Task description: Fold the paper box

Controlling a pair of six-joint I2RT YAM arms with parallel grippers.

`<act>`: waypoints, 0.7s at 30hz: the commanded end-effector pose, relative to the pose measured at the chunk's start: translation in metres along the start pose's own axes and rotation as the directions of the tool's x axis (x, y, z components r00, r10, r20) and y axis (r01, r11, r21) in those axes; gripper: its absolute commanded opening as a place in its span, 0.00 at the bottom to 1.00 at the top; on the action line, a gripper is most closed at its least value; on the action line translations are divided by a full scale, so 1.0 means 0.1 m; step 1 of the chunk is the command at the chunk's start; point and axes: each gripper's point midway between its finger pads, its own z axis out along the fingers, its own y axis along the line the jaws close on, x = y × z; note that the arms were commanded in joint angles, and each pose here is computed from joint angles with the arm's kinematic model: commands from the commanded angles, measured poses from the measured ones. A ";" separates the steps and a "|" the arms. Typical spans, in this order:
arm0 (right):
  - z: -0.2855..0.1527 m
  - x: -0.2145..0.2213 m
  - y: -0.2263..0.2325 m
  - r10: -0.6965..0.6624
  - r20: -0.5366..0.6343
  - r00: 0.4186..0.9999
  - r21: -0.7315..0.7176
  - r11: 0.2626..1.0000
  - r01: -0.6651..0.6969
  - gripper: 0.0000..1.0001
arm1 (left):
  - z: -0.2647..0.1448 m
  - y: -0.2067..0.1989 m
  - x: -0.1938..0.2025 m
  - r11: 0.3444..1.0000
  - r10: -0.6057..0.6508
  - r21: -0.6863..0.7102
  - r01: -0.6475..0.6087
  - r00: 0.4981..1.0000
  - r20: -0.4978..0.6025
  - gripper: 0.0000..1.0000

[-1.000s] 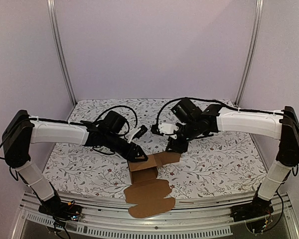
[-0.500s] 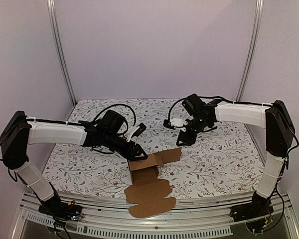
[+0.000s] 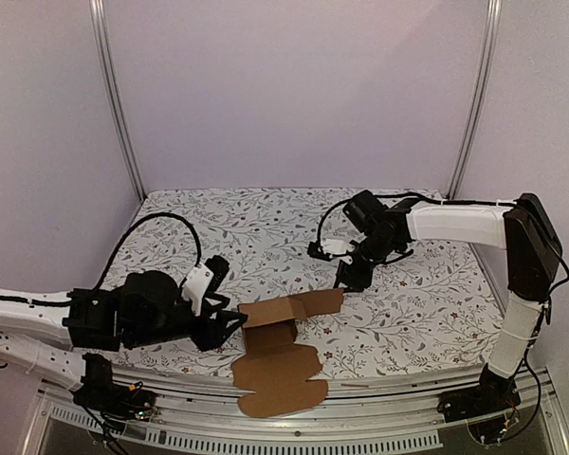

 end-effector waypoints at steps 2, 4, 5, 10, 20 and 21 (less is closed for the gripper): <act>0.00 0.00 0.34 -0.032 -0.006 0.999 -0.062 0.998 0.032 0.46 | 0.00 0.05 0.27 0.966 0.177 -0.178 -0.189 0.981 -0.084 0.55; 0.01 0.03 0.38 -0.019 -0.015 1.000 -0.075 0.997 0.018 0.46 | -0.03 -0.05 0.27 0.925 0.298 -0.218 -0.311 0.950 -0.092 0.54; 0.02 0.05 0.41 -0.008 -0.020 1.000 -0.083 0.997 0.006 0.46 | -0.05 -0.11 0.27 0.896 0.365 -0.234 -0.378 0.926 -0.101 0.54; -0.02 0.11 0.47 0.034 -0.038 0.999 -0.108 0.993 -0.038 0.47 | -0.02 -0.46 0.37 0.637 0.708 -0.251 -0.729 0.682 -0.185 0.50; -0.04 0.08 0.57 0.056 -0.031 0.998 -0.155 0.986 -0.060 0.47 | 0.22 -0.38 0.50 0.325 0.833 -0.278 -0.904 0.412 -0.369 0.40; -0.04 0.08 0.57 0.057 -0.030 0.998 -0.158 0.986 -0.061 0.48 | 0.24 -0.35 0.50 0.319 0.831 -0.281 -0.905 0.410 -0.376 0.40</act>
